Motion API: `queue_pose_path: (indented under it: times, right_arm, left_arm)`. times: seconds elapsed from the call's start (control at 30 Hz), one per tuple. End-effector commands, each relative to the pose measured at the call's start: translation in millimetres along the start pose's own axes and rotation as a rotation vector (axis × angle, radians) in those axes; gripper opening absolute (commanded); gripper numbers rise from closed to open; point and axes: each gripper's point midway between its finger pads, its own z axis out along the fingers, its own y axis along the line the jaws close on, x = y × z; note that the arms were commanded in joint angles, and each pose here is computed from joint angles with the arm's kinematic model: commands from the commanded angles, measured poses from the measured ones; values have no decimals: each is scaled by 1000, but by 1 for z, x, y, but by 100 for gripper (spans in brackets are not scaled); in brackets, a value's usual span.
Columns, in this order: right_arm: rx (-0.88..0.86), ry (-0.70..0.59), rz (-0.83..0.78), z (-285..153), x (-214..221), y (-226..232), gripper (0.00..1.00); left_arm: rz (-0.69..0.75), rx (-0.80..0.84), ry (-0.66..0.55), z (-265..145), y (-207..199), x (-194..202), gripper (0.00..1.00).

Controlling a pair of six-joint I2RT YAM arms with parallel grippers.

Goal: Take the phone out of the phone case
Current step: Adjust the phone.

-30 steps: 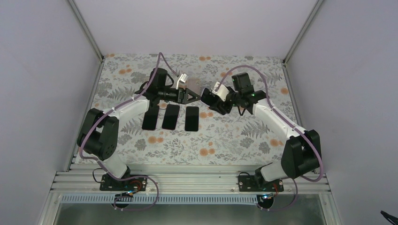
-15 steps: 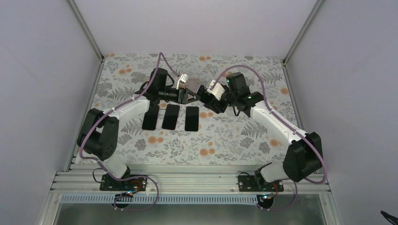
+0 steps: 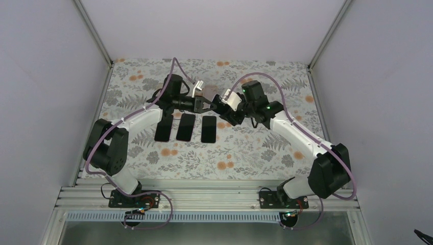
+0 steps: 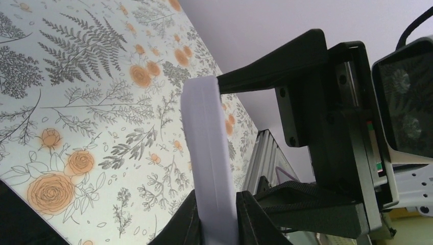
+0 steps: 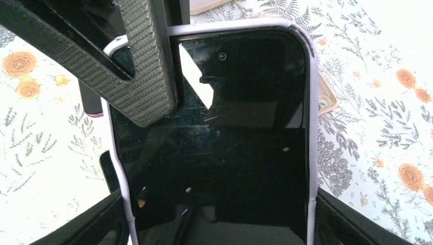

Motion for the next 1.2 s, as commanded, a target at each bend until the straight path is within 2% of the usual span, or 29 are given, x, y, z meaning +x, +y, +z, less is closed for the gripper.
queue_pose_path:
  times: [0.0,0.07,0.13,0.33,0.57,0.7,0.97,1.17]
  right_arm:
    - [-54,-109,3,-25,-33,10,84]
    - [-83,-110,2,-33,-30,18,94]
    - [-116,-123,4,-43,-28,26,100]
    - [-225,-90,-7,-55,-11,42,99]
    - [-364,-54,48,-63,10,49,98]
    - [-427,-42,74,-68,9,54,90]
    - [-604,-13,136,-68,11,74,56]
    - [-684,-1,156,-70,15,85,37]
  left_arm:
    - [151,30,-18,-8,-24,-12,3]
    - [182,37,-14,-10,-30,-11,2]
    - [215,50,-3,-12,-34,-8,2]
    - [326,123,71,-15,-53,8,2]
    - [407,196,103,-19,-79,20,2]
    - [476,201,146,-11,-88,33,2]
    - [539,193,220,8,-94,50,2]
    - [559,198,234,13,-99,48,2]
